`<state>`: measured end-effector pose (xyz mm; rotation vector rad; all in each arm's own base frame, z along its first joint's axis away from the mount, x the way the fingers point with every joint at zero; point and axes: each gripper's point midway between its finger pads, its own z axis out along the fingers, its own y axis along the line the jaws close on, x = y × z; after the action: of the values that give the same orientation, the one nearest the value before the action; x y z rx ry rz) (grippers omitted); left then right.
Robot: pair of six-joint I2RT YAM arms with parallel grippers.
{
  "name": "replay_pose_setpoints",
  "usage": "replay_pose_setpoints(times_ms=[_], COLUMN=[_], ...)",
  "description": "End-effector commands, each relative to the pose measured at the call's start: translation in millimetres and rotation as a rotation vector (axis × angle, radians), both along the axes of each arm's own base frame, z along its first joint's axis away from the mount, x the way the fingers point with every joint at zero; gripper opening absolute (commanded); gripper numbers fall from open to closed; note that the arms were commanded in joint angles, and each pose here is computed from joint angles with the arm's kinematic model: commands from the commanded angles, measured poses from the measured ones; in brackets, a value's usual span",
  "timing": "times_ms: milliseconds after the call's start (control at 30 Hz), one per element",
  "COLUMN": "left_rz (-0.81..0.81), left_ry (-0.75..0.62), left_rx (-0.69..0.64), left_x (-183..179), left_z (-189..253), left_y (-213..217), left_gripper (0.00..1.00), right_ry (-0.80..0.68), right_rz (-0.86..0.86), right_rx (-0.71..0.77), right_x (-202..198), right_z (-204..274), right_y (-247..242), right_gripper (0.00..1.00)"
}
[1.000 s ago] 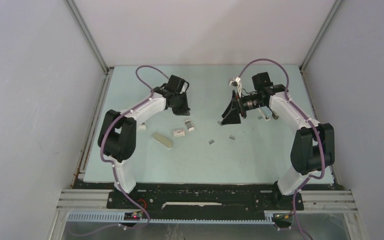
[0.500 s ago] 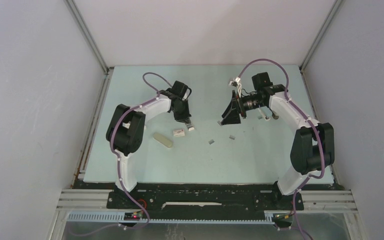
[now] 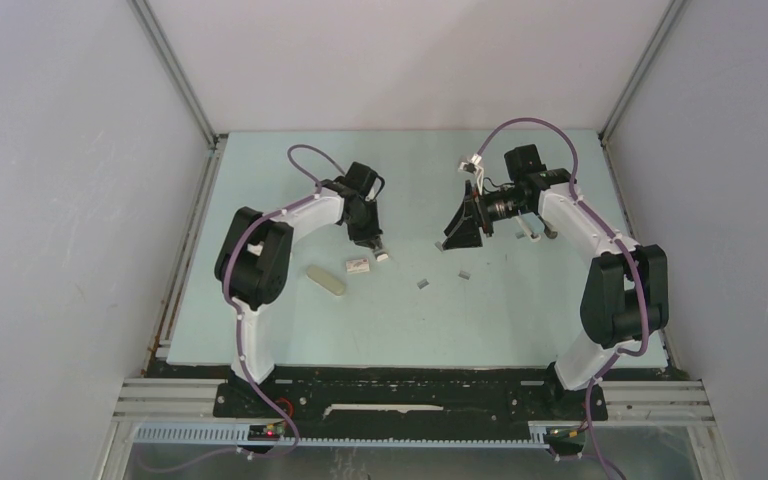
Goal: Unload the staples from the stapler
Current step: Adjust the staple box at the center of the board.
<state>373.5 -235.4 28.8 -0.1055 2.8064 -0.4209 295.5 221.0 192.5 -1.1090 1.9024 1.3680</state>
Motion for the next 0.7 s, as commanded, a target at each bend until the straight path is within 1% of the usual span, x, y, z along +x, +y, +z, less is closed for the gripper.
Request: replay_pose_setpoints(times_ms=[0,167,267,500,600,667], left_rz=[-0.015,-0.016,-0.03,-0.044,-0.032,-0.01], left_ry=[-0.05,-0.054,-0.067,-0.157,-0.186,-0.181], left_rx=[0.011,0.016,-0.006,-0.061,-0.065,-0.049], left_x=[15.2,15.1,13.9,10.8,8.3,6.3], left_z=[9.5,9.7,17.0,50.9,56.1,51.3], left_y=[-3.1,-2.0,-5.1,-7.3,-3.3,2.3], left_gripper=[0.25,0.29,0.29,0.29,0.3,0.31], right_ry=[-0.013,-0.014,-0.015,-0.014,-0.013,-0.013], right_rz=[0.009,0.009,0.009,0.011,0.012,0.013], right_rx=[0.02,0.021,0.023,0.025,0.026,0.026], right_x=[1.2,1.1,1.1,0.5,0.4,0.5], right_z=[2.9,3.1,3.7,3.8,3.8,3.4], right_y=[-0.4,-0.7,-0.9,-0.6,-0.6,-0.5], right_gripper=[0.71,0.71,0.71,0.71,0.71,0.71])
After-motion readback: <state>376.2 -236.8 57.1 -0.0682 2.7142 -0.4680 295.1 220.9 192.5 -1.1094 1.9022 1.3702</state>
